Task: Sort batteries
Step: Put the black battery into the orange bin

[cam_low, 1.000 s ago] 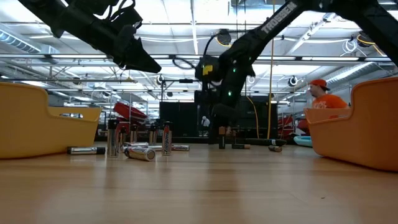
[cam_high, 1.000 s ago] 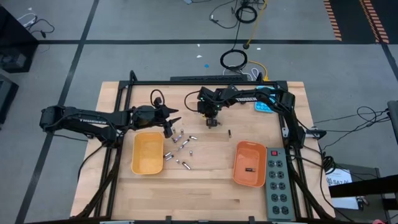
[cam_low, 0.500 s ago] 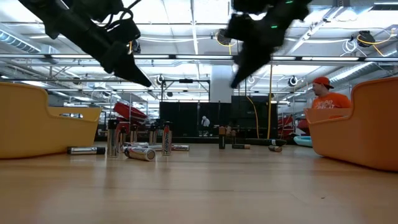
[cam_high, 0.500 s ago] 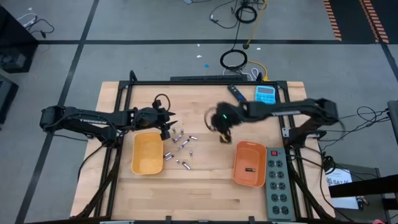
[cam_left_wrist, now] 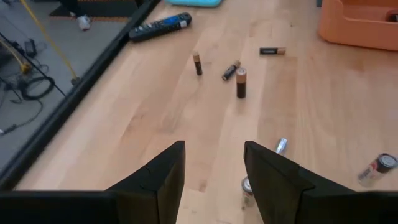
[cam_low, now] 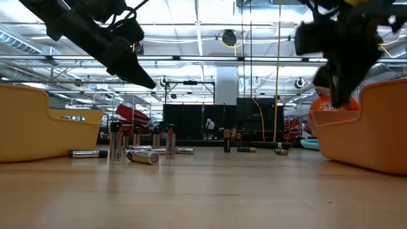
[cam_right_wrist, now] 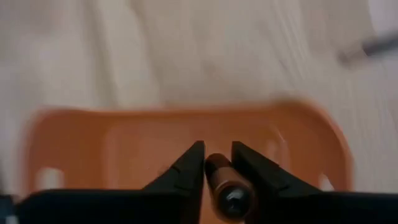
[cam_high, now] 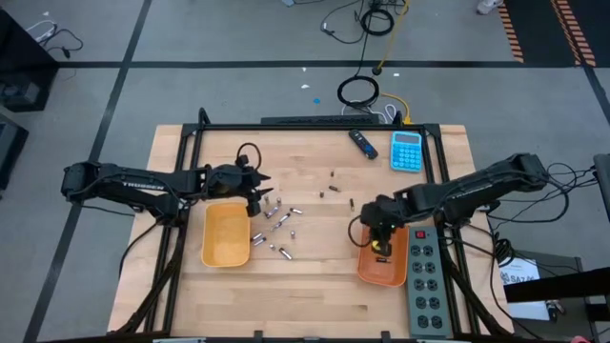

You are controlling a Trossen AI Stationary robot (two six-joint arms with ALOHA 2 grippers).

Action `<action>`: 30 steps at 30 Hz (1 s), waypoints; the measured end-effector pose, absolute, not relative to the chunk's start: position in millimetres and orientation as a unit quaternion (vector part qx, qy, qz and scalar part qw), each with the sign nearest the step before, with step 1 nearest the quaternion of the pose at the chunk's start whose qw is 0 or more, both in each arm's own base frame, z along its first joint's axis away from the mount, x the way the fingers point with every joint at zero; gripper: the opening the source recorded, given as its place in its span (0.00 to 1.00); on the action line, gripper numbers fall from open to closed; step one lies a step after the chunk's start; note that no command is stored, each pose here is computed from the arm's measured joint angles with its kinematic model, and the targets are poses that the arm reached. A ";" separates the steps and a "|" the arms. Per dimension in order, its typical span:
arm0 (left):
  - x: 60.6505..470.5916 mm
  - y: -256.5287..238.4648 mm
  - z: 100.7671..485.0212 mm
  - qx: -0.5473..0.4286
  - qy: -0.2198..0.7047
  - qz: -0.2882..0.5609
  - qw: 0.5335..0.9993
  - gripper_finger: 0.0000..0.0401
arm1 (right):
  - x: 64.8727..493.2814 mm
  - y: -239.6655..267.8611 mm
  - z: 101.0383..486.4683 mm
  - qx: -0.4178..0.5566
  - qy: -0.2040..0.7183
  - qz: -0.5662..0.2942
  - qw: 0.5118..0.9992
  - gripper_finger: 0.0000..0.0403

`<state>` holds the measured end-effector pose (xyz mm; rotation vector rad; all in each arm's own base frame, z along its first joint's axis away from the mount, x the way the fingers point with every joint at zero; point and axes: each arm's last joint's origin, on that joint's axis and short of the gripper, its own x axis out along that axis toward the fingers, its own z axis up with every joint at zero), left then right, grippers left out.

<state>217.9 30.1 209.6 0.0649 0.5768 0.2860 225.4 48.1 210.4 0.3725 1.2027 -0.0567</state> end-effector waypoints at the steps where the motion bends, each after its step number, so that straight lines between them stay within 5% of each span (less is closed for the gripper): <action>1: 217.7 29.7 208.9 0.025 0.286 0.137 0.948 0.44 | 222.2 48.6 207.5 0.172 0.576 -0.038 0.798 0.22; 9: 214.4 28.7 204.1 -0.019 0.312 0.141 0.939 0.48 | 216.8 57.7 212.4 0.126 0.553 -0.070 0.820 0.44; 21: 224.6 19.4 225.3 -0.035 0.257 0.155 0.953 0.48 | 251.4 4.8 230.4 0.036 0.402 -0.107 0.908 0.42; 30: 227.7 19.6 231.2 0.001 0.229 0.149 0.962 0.48 | 300.9 -50.1 195.0 -0.009 0.415 -0.068 0.907 0.42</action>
